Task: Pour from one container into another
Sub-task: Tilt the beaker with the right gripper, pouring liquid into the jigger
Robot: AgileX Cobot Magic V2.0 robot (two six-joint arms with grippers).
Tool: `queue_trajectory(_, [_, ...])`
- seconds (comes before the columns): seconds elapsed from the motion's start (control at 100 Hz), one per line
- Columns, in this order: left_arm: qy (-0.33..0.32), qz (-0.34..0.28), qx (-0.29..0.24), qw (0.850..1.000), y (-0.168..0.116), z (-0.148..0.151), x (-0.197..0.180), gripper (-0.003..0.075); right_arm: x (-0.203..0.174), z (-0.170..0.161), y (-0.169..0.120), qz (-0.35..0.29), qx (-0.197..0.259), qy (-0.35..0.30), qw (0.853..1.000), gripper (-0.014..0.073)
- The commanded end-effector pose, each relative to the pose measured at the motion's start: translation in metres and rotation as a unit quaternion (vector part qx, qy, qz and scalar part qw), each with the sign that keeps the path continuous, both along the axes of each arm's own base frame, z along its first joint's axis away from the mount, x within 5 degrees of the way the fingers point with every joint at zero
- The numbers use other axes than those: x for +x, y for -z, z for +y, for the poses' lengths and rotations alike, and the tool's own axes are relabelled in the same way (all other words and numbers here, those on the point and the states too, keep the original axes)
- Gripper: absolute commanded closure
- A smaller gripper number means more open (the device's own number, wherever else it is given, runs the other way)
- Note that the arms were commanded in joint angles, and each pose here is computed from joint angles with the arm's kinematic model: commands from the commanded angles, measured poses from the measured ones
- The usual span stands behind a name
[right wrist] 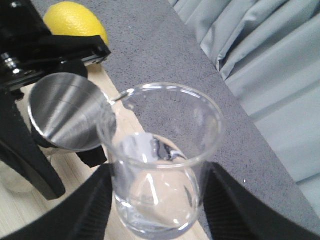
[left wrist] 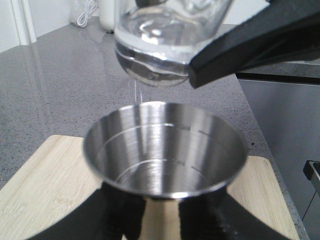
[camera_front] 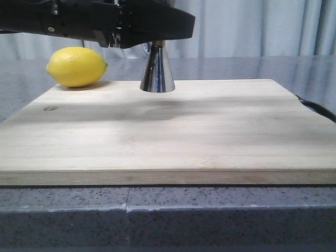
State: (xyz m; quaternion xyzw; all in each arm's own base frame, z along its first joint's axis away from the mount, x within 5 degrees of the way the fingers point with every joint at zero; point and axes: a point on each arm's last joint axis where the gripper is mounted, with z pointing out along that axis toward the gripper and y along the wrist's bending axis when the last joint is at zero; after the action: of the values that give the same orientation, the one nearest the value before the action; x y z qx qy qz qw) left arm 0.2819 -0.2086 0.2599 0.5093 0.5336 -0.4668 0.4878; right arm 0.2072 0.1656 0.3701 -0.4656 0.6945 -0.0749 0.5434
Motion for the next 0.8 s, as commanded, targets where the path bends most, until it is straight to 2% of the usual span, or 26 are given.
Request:
queue_trajectory(0.0, [0.023,-0.016,-0.075,0.997,-0.0327,-0.0024,-0.0079,0.0482,-0.0013,0.0019,-0.0208,-0.061,-0.003,-0.03,0.998,0.0302])
queue_trajectory(0.32, [0.023,-0.016,-0.075,0.997,-0.0327,-0.0024,-0.0079,0.0482,0.0002,0.0035,-0.0204,-0.092,-0.054,-0.052,0.993,0.0304])
queue_trajectory(0.79, [0.023,-0.016,-0.075,0.997,-0.0327,-0.0024,-0.0079,0.0482,0.0007,0.0061,-0.0269,-0.164,-0.113,-0.087,0.976,0.0304])
